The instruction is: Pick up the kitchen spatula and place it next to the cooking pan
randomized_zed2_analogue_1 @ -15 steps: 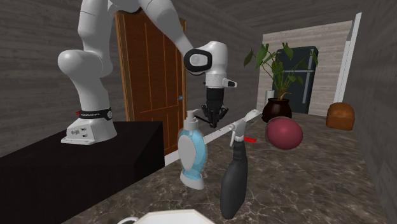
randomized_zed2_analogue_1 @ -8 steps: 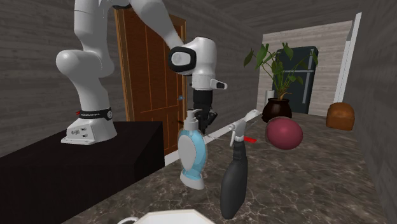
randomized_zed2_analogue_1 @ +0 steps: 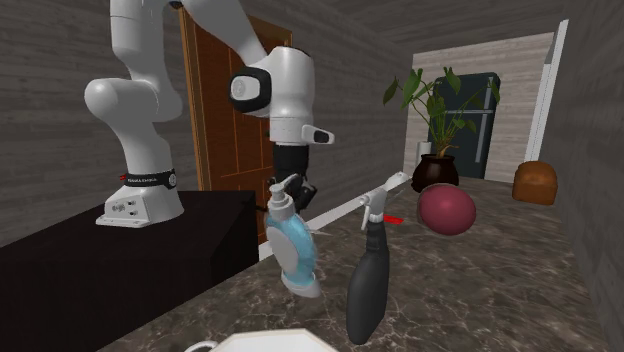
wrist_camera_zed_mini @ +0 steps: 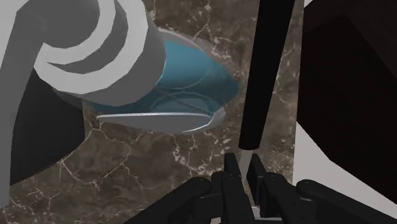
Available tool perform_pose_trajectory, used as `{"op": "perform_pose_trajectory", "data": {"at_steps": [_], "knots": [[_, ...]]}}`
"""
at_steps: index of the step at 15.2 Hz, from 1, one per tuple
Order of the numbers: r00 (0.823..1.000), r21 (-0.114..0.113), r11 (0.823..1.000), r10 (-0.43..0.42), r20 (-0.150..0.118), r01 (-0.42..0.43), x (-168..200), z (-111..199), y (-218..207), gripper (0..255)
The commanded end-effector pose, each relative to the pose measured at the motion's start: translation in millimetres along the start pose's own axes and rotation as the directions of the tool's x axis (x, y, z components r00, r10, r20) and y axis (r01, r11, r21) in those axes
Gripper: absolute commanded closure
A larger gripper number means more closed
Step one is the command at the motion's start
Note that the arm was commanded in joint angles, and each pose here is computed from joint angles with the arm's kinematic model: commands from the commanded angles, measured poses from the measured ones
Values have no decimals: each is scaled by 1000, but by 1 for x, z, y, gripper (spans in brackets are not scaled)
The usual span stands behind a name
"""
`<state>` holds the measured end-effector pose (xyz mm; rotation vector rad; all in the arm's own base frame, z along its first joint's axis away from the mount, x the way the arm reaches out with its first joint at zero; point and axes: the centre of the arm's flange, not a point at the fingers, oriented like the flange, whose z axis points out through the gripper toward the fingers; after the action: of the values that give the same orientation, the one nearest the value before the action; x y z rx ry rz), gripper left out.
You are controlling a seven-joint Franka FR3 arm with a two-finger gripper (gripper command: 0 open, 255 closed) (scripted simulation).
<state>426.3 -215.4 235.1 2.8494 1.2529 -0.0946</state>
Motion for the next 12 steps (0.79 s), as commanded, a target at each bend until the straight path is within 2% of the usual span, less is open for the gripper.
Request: {"op": "perform_pose_trajectory", "data": {"at_steps": [1,12], "knots": [[1000,0,1000,-2,0,2,-24,2,1,255],[1000,0,1000,-2,0,2,-169,12,14,255]]}}
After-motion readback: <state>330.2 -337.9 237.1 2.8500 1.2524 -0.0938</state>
